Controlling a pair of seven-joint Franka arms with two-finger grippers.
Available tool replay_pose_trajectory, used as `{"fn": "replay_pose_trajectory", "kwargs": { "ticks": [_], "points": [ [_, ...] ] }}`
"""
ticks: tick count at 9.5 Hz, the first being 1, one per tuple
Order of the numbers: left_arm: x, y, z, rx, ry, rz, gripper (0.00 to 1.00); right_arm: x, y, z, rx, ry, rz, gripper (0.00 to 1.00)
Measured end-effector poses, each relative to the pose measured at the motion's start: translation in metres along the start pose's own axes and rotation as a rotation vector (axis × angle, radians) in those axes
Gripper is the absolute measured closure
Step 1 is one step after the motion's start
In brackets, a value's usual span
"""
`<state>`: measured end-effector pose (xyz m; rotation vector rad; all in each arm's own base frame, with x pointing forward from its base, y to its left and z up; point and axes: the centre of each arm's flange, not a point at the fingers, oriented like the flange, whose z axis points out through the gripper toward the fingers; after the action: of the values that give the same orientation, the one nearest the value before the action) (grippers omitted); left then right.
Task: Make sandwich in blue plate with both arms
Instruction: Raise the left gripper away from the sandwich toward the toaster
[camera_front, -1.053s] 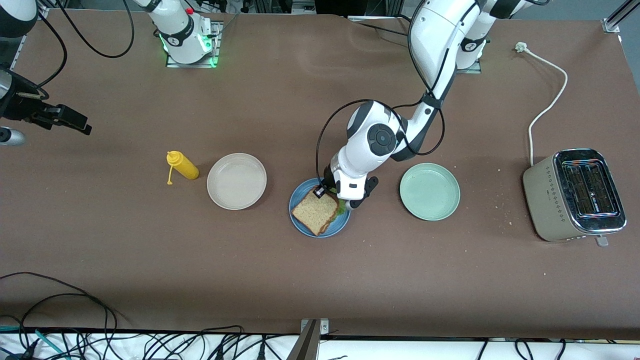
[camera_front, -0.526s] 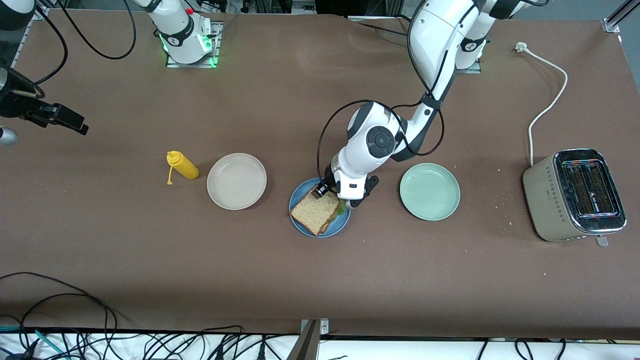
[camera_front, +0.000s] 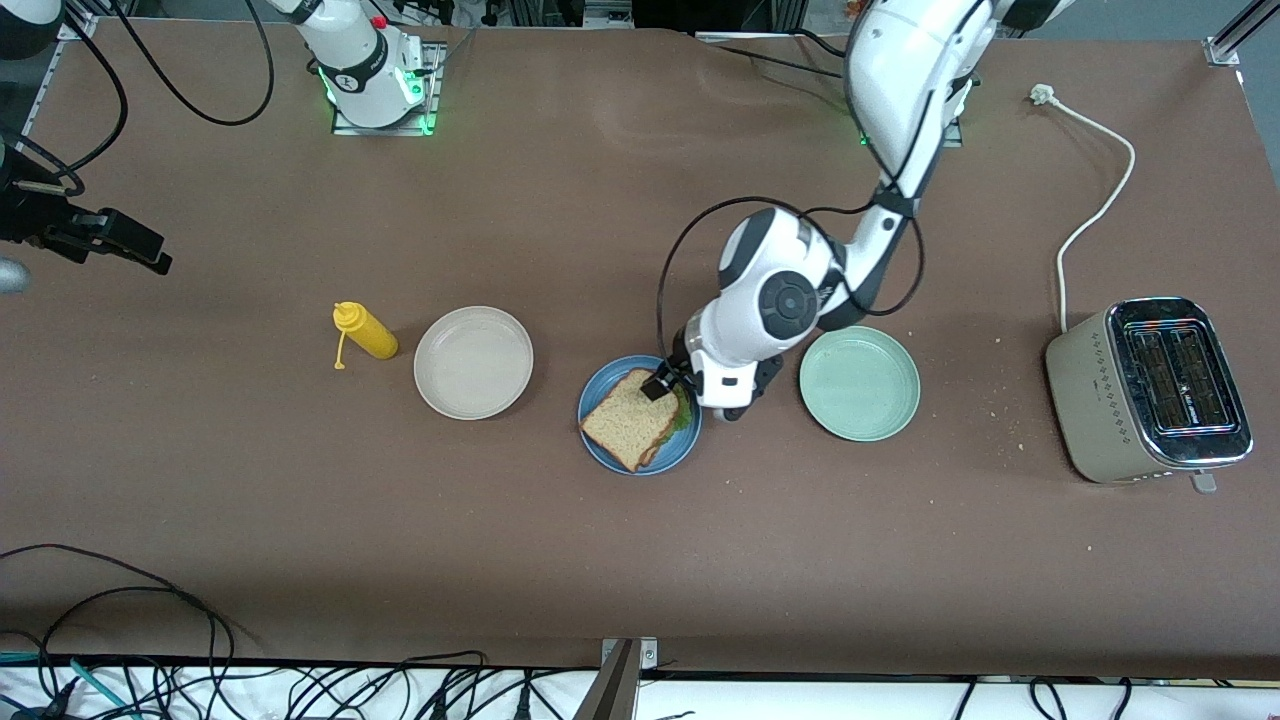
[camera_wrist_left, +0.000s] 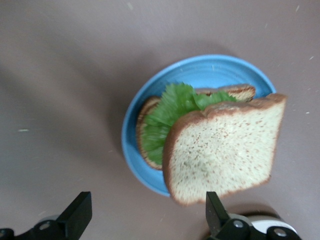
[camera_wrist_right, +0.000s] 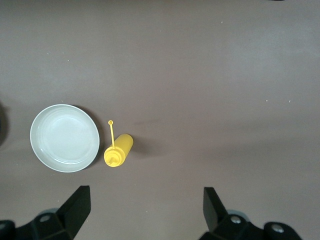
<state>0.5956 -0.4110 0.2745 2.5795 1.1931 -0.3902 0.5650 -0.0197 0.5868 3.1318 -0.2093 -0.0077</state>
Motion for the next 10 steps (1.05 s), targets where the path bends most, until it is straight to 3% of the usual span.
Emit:
{"fn": "replay_pose_trajectory", "kwargs": {
  "ticks": [6,10],
  "points": [
    [0.076,-0.079,-0.247,0.225,0.168,0.089,0.0,0.001,0.002,0.002,0.0,-0.004,0.005,0.0],
    [0.151,-0.15,-0.354,0.212,0.212,0.23,0.0,0.001,0.002,0.002,0.0,-0.005,0.004,0.0]
  ]
}}
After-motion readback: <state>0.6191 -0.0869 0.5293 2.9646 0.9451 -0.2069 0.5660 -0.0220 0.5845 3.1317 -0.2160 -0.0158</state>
